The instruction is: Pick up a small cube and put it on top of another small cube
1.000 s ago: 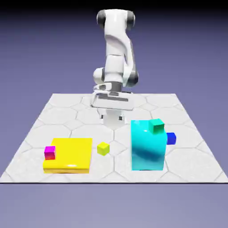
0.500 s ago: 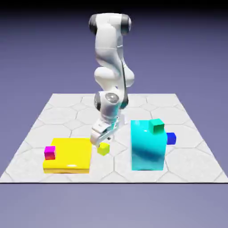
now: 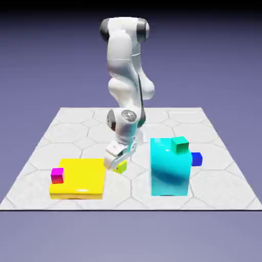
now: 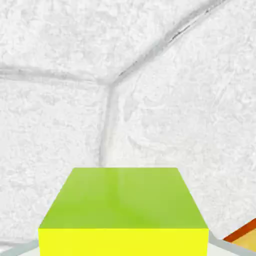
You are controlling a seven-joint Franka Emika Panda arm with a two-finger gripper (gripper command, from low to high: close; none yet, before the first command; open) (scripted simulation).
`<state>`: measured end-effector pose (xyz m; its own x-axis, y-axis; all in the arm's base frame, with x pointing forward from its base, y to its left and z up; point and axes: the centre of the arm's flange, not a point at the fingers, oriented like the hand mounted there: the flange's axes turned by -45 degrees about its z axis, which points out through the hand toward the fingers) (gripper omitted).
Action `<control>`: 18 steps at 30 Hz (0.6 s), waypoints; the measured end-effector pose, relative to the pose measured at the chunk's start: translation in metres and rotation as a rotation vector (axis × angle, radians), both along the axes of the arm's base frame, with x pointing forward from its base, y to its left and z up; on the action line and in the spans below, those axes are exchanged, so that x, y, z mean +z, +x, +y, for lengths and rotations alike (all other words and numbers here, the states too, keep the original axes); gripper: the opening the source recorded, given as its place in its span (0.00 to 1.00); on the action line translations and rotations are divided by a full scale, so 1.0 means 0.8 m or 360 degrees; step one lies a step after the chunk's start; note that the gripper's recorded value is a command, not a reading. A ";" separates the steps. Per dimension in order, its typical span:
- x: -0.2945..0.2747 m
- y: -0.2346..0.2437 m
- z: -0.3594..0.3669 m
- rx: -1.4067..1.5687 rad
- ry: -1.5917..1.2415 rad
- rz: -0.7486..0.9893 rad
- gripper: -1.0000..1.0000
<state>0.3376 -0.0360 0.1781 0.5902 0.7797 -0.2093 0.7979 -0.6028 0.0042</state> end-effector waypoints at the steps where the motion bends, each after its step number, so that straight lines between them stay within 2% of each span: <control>1: 0.008 -0.001 0.002 0.0004 0.0003 0.0002 0.00; 4: 0.017 -0.002 0.001 -0.0004 0.0009 0.0004 0.00; 8: 0.020 0.031 -0.040 0.0324 -0.0051 0.0066 0.00; 18: 0.097 0.176 0.135 0.1373 -0.0445 0.0092 0.00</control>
<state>0.4786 0.0717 0.2559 -0.1922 0.8623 -0.4685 0.9753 0.2210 0.0066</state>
